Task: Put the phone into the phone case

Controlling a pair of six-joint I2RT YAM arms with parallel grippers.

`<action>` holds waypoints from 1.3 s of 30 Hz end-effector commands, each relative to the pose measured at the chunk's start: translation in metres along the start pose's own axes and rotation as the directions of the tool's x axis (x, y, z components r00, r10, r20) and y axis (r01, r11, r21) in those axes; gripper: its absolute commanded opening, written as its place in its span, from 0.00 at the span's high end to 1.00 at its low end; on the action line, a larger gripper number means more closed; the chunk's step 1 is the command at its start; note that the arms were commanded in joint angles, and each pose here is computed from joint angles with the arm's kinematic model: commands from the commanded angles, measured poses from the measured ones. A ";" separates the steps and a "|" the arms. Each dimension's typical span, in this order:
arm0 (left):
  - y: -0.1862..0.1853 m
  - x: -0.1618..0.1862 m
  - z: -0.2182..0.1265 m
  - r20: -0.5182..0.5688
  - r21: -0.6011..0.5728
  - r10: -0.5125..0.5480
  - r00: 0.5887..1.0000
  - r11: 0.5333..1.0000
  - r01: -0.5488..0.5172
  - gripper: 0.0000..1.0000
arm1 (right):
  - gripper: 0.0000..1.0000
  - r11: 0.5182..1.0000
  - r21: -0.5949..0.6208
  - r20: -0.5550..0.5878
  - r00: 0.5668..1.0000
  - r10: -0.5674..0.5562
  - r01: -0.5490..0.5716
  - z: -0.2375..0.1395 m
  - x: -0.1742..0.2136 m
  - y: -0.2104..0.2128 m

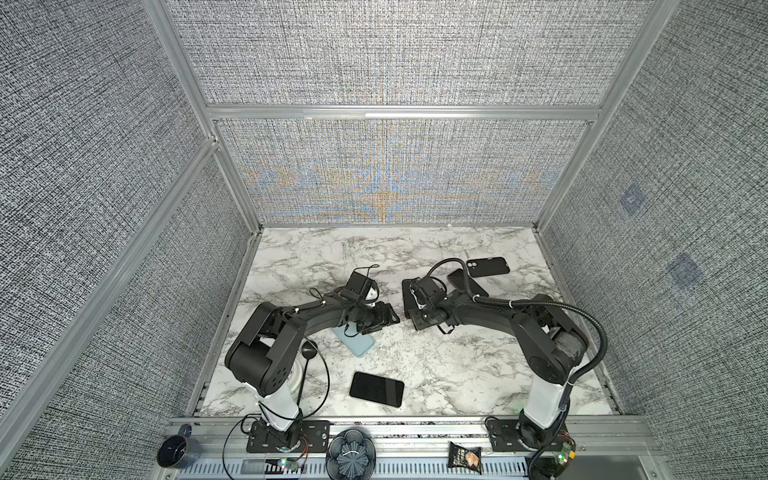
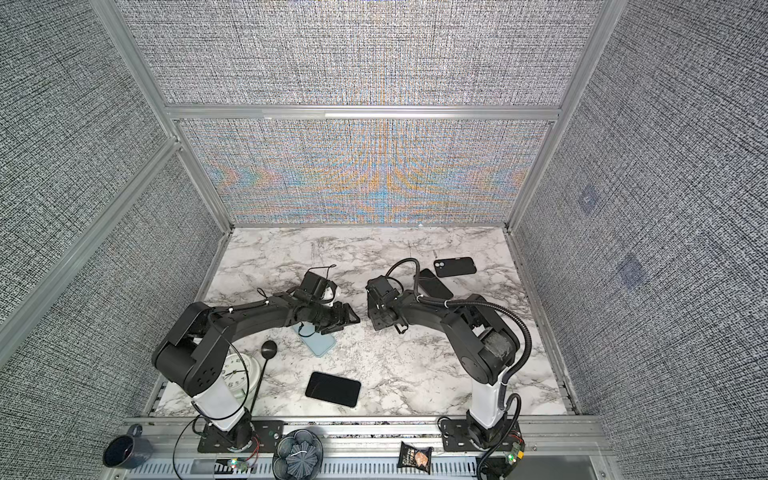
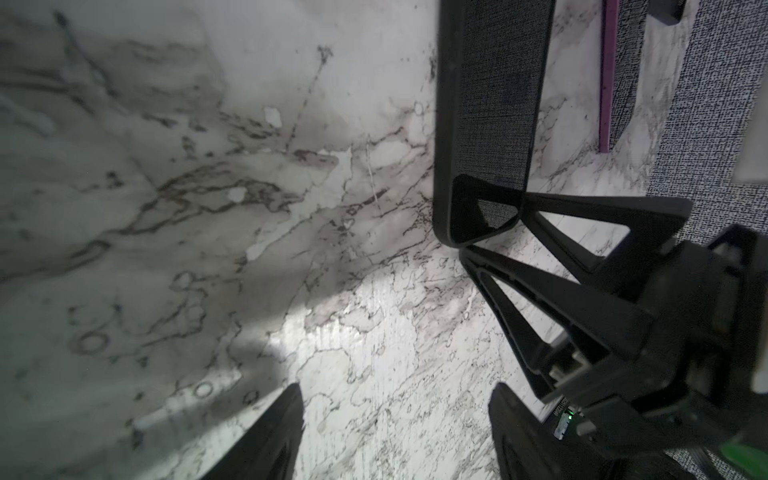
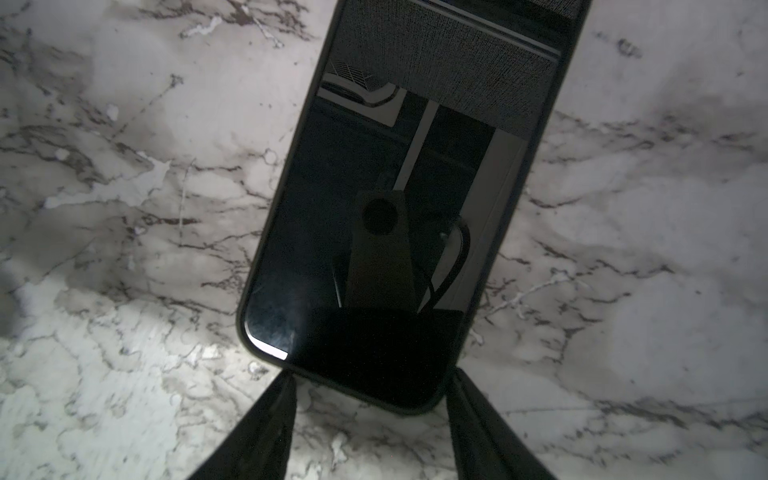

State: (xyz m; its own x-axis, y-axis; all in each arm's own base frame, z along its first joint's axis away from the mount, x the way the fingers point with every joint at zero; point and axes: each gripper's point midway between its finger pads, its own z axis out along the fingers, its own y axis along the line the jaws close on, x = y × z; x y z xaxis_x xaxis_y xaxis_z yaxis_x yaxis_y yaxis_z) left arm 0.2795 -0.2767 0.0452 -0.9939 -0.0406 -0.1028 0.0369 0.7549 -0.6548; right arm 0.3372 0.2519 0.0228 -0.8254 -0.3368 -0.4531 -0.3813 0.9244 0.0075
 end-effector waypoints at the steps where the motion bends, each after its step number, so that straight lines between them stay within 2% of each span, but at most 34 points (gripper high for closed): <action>1: -0.001 -0.004 -0.001 0.015 -0.001 0.010 1.000 1.000 -0.010 0.28 | 0.41 1.000 -0.002 0.021 1.000 0.007 -0.007 0.000 -0.006 -0.001; 39: -0.006 -0.015 -0.003 0.030 0.009 0.027 0.999 1.000 -0.027 0.28 | 0.42 0.999 0.042 0.027 0.999 0.018 -0.019 0.007 -0.025 -0.023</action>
State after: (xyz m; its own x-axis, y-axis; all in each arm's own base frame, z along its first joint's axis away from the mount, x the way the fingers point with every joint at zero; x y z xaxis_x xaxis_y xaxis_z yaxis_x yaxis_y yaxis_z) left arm 0.2910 -0.2775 0.0517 -0.9903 -0.0506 -0.1291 0.0474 0.7512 -0.6584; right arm 0.3667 0.2456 0.0260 -0.8245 -0.3110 -0.4726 -0.3537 0.9354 0.0015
